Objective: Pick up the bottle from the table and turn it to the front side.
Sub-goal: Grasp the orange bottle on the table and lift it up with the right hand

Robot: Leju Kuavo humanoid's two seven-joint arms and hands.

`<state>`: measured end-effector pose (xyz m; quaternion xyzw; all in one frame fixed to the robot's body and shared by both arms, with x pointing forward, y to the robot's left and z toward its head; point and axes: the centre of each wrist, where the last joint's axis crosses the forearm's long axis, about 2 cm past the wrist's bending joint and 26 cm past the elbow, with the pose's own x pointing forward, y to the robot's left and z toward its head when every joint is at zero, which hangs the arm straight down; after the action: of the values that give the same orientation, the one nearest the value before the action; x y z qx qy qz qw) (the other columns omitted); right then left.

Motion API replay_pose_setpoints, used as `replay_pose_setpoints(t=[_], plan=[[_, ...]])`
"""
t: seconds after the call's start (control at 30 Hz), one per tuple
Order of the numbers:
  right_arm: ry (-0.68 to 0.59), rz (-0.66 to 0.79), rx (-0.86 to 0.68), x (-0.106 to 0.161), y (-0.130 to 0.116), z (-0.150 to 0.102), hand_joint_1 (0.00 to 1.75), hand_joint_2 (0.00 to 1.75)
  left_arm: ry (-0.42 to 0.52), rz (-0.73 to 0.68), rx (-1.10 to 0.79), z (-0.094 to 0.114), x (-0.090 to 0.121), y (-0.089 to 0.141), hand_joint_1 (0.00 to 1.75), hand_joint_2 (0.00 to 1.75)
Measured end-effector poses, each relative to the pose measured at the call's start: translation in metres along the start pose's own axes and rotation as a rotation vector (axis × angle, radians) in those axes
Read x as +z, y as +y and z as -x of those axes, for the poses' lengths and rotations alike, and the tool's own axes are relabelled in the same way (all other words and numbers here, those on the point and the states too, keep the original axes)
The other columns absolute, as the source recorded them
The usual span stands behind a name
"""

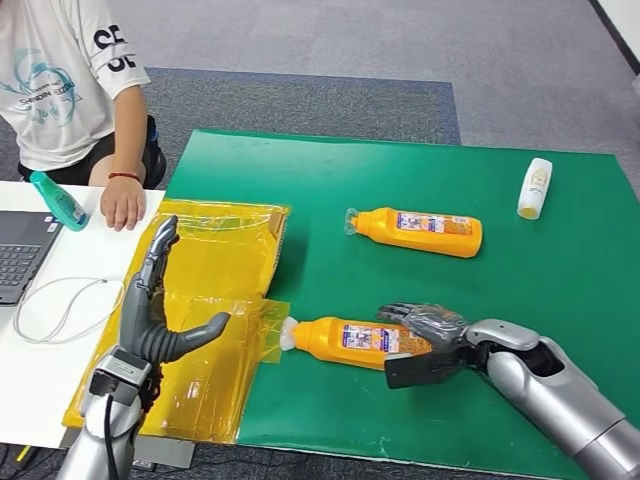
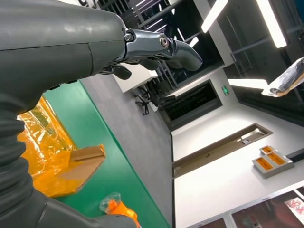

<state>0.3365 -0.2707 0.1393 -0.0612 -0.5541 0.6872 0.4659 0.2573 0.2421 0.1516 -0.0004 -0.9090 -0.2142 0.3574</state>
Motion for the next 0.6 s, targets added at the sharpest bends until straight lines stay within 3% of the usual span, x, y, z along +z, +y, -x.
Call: replay_pose_setpoints(t=[0.57, 0.6], plan=[[-0.024, -0.063, -0.068, 0.004, 0.007, 0.015, 0.00, 1.75, -0.023, -0.016, 0.013, 0.007, -0.012, 0.008, 0.00, 1.75], [-0.023, -0.065, -0.067, 0.004, 0.007, 0.015, 0.06, 1.75, -0.025, -0.018, 0.014, 0.007, -0.012, 0.009, 0.00, 1.75]])
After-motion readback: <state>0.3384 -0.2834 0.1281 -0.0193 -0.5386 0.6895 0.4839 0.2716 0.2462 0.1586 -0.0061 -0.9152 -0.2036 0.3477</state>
